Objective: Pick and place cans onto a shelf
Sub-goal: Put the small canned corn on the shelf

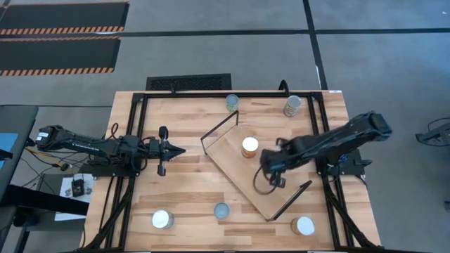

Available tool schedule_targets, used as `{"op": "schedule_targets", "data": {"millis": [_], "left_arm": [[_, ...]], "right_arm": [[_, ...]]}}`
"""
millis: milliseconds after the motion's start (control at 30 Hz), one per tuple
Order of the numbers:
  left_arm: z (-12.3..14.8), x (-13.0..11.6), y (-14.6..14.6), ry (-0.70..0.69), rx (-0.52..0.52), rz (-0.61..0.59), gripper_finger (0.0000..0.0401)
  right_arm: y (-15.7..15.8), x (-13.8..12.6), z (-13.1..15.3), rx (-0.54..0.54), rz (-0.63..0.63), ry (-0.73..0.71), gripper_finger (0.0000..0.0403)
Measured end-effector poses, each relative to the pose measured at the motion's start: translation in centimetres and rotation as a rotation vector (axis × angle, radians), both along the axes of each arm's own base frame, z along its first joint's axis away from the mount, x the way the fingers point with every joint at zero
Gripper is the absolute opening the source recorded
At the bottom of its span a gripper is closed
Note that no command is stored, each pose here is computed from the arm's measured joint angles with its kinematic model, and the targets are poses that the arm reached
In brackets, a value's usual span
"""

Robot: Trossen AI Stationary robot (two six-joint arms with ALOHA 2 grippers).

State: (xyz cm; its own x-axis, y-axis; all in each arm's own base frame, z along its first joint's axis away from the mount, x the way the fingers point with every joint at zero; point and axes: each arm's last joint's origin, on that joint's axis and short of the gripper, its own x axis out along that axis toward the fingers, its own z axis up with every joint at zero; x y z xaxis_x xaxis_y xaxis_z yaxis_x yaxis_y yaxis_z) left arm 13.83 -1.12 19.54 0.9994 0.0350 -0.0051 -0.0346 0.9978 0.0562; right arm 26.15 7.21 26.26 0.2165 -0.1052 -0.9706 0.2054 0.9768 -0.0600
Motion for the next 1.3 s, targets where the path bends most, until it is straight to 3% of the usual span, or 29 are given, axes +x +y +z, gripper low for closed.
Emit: {"op": "schedule_targets", "data": {"millis": [167, 367, 633, 1033, 1300], "left_arm": [[0.0, 0.0, 0.0, 0.0, -0.004, 0.0, 0.0], [0.0, 0.0, 0.0, 0.0, -0.004, 0.0, 0.0], [0.0, 0.0, 0.0, 0.001, -0.004, 0.0, 0.0], [0.0, 0.0, 0.0, 0.001, -0.007, 0.0, 0.0], [0.0, 0.0, 0.0, 0.001, -0.007, 0.0, 0.0]], "right_arm": [[1.3, 3.1, -1.2, -0.04, 0.11, 0.086, 0.0013], [0.6, 4.7, -2.4, -0.073, 0.121, 0.199, 0.0015], [-0.6, 4.8, -2.4, -0.067, 0.102, 0.218, 0.002], [-0.6, 5.1, -2.9, -0.061, 0.1, 0.225, 0.0065], [-0.8, 4.2, -1.0, -0.053, 0.093, 0.169, 0.0073]]}}
